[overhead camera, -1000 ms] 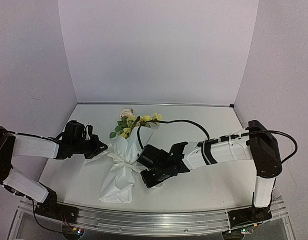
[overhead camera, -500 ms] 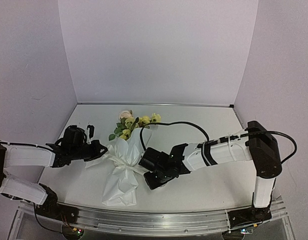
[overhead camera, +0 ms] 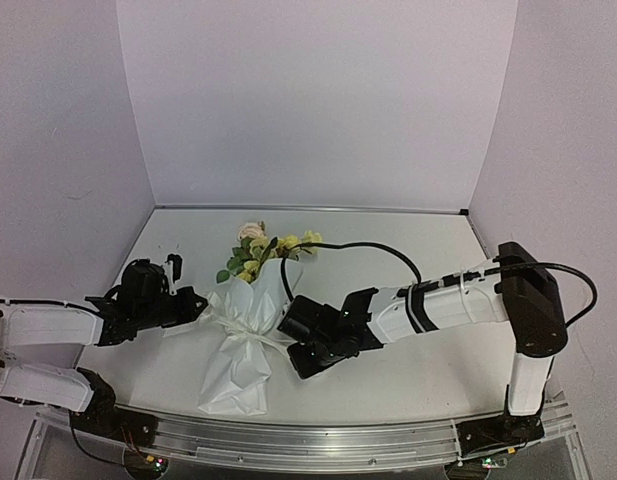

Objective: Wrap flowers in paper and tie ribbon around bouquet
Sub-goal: Tie the ribbon around the folded bouquet.

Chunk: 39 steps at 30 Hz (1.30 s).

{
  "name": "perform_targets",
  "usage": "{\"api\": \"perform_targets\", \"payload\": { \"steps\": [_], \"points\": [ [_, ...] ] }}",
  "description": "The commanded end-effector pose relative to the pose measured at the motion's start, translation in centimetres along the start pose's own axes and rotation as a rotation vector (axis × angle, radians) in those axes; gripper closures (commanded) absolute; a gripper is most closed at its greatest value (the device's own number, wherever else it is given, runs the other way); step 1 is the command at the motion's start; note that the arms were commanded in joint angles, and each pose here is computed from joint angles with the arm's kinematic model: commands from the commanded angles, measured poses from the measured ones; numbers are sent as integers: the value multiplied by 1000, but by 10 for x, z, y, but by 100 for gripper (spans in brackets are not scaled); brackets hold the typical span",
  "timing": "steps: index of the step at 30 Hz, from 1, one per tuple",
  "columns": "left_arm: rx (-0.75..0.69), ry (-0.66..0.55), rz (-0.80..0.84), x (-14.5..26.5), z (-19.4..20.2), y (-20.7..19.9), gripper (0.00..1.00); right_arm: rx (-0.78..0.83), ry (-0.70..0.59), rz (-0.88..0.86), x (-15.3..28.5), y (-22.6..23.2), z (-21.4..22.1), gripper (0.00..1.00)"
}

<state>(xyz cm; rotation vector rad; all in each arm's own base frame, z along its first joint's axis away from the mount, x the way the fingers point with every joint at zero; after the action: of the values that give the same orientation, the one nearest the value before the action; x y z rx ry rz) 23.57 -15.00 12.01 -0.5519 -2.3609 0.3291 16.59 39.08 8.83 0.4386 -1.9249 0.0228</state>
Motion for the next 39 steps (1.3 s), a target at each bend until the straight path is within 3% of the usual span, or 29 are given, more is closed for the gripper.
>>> {"api": "perform_targets", "payload": {
  "steps": [1, 18, 32, 34, 35, 39],
  "points": [
    [115, -82, -136, 1, -1, 31, 100, -14, 79, 192, 8, -45, 25, 100],
    [367, 12, -111, -5, 31, 75, 100, -219, 80, 322, 7, -104, 34, 100],
    [332, 72, 59, -22, 30, 45, 100, -189, 54, 244, 17, -94, 26, 100],
    [337, 94, 47, -22, 31, 45, 100, -174, 44, 213, 20, -86, 25, 95],
    [339, 95, 34, -22, 29, 46, 99, -165, 38, 200, 23, -82, 23, 87],
    [320, 51, -9, -10, 15, 46, 73, -156, 18, 143, 33, -71, 17, 58]
  ]
}}
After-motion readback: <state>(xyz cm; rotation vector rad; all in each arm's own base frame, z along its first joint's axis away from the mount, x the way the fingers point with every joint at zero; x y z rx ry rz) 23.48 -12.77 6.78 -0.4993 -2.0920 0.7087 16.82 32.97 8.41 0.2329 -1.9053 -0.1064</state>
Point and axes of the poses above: each gripper's point midway between its finger pads, its own x axis back along the fingers, its own y axis along the line the jaws close on, z = x × y, the point moved 6 cm from there along x, back along the fingers, and after that the axes turned 15 degrees about -x, right-handed, at the moved point
